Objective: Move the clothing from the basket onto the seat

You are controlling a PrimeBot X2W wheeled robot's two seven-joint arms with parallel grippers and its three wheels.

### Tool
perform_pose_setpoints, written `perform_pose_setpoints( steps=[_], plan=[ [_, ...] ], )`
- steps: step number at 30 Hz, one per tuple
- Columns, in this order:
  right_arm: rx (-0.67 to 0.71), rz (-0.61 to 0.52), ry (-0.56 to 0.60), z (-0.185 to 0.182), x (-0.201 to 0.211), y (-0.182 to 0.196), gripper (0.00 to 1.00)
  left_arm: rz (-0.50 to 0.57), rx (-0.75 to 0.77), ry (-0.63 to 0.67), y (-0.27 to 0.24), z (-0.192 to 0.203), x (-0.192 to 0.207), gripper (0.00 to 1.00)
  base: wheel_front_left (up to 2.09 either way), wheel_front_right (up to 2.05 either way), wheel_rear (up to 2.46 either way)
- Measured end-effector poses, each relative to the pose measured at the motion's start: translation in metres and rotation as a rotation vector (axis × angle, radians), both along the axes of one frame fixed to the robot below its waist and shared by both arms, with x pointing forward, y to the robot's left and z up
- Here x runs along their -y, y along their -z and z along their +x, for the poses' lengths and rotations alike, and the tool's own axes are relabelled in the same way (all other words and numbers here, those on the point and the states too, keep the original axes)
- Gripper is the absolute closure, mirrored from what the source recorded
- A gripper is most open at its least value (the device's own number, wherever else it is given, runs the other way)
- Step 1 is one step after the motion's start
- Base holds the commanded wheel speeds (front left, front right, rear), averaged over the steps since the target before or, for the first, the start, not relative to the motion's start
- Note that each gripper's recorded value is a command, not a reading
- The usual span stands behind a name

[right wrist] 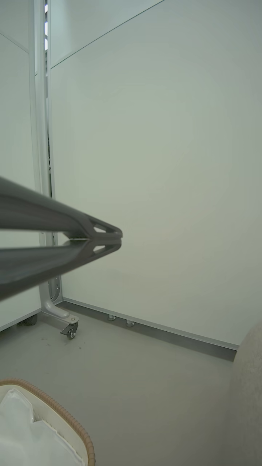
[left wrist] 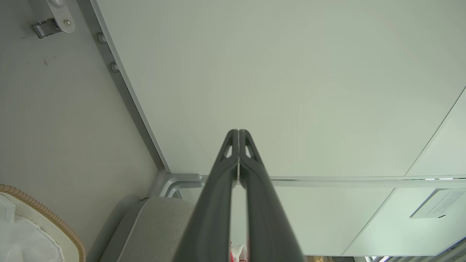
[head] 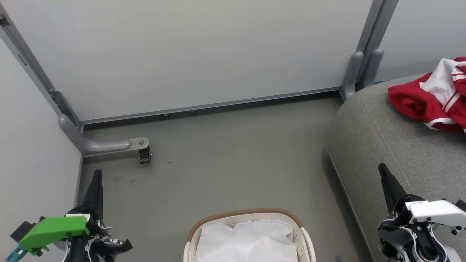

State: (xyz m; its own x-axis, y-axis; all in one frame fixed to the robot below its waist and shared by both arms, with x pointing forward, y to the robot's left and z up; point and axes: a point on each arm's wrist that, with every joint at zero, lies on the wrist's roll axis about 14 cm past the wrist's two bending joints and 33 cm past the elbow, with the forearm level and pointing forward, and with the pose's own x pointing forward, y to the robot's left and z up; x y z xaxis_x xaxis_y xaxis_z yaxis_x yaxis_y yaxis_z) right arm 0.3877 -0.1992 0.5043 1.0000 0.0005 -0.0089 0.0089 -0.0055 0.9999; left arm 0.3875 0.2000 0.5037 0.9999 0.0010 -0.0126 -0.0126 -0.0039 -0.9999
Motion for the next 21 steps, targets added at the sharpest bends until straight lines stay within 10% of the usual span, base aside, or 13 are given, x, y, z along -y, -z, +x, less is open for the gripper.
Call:
perform_pose_setpoints(
  steps=[21],
  plan=[
    [0.000,0.000,0.000,0.0000,0.0000,0.0000,1.00,0.000,0.000,0.000,0.0000,0.0000,0.0000,1.00,0.00,0.00,0.00]
  ],
)
